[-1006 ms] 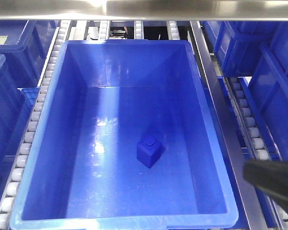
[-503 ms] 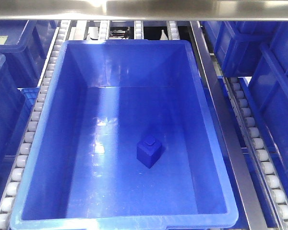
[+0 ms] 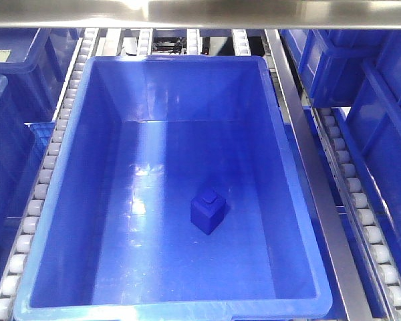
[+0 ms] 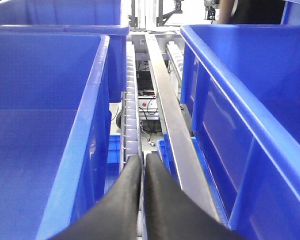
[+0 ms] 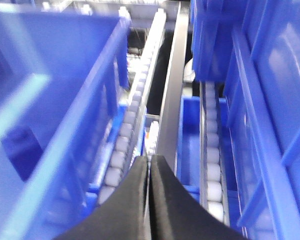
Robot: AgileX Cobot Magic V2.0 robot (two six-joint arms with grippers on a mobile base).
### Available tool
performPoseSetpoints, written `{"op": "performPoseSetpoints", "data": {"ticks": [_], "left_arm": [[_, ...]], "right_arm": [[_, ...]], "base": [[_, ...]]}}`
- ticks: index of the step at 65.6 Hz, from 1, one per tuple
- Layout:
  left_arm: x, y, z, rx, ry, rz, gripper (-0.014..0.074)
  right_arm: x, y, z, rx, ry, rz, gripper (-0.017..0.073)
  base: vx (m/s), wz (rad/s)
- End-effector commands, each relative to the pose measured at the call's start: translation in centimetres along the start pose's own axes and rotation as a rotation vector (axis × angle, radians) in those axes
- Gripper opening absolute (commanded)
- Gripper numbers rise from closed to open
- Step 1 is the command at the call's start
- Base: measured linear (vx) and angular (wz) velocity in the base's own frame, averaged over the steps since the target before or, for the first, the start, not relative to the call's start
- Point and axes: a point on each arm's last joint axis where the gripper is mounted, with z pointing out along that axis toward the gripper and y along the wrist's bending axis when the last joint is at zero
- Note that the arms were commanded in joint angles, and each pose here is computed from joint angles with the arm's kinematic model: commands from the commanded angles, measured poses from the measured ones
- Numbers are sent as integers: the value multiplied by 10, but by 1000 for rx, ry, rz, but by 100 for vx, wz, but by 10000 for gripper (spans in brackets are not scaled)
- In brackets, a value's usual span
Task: Pour parts from conveyor to right shelf
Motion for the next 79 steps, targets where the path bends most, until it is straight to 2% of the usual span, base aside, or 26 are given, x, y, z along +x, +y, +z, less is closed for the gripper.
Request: {"op": "performPoseSetpoints", "data": {"ticks": [1,12,23,28,33,35,36,42,51,55,60,69,79], "left_arm": [[-13,-1,0,9,-83,-16,-6],[-13,-1,0,9,-83,-16,-6],[-13,-1,0,9,-83,-16,-6],[-13,-1,0,9,-83,-16,-6],[-13,-1,0,9,-83,-16,-6],[-13,-1,0,9,-83,-16,-6],[-13,-1,0,9,-83,-16,-6],[-13,-1,0,9,-83,-16,-6],[-13,-1,0,9,-83,-16,-6],[-13,-1,0,9,-83,-16,-6],[-13,-1,0,9,-83,-16,-6],[-13,-1,0,9,-83,-16,-6],[-13,-1,0,9,-83,-16,-6]], "right_arm": [[-7,-5,3,56,-121,0,-8],[15,-6,3,82,-185,28,-8],[37,-3,-7,98,-272,4,-8],[51,-3,-7,118,-278,-59,-8],[66,-5,0,152,-238,-178,-8],[73,-6,3,163,-229,-218,-8],[75,-6,4,165,-229,-220,-8],[83,-5,7,139,-235,-160,-8],[82,-1,8,74,-253,-230,-8],[81,1,8,47,-258,-233,-8],[81,1,8,35,-261,-209,-8],[80,0,7,60,-269,-150,-8],[79,-6,6,153,-280,-73,-8]], "base": [[0,0],[0,0],[0,0],[0,0],[0,0],[0,0],[0,0],[0,0],[0,0],[0,0],[0,0],[0,0],[0,0]]}}
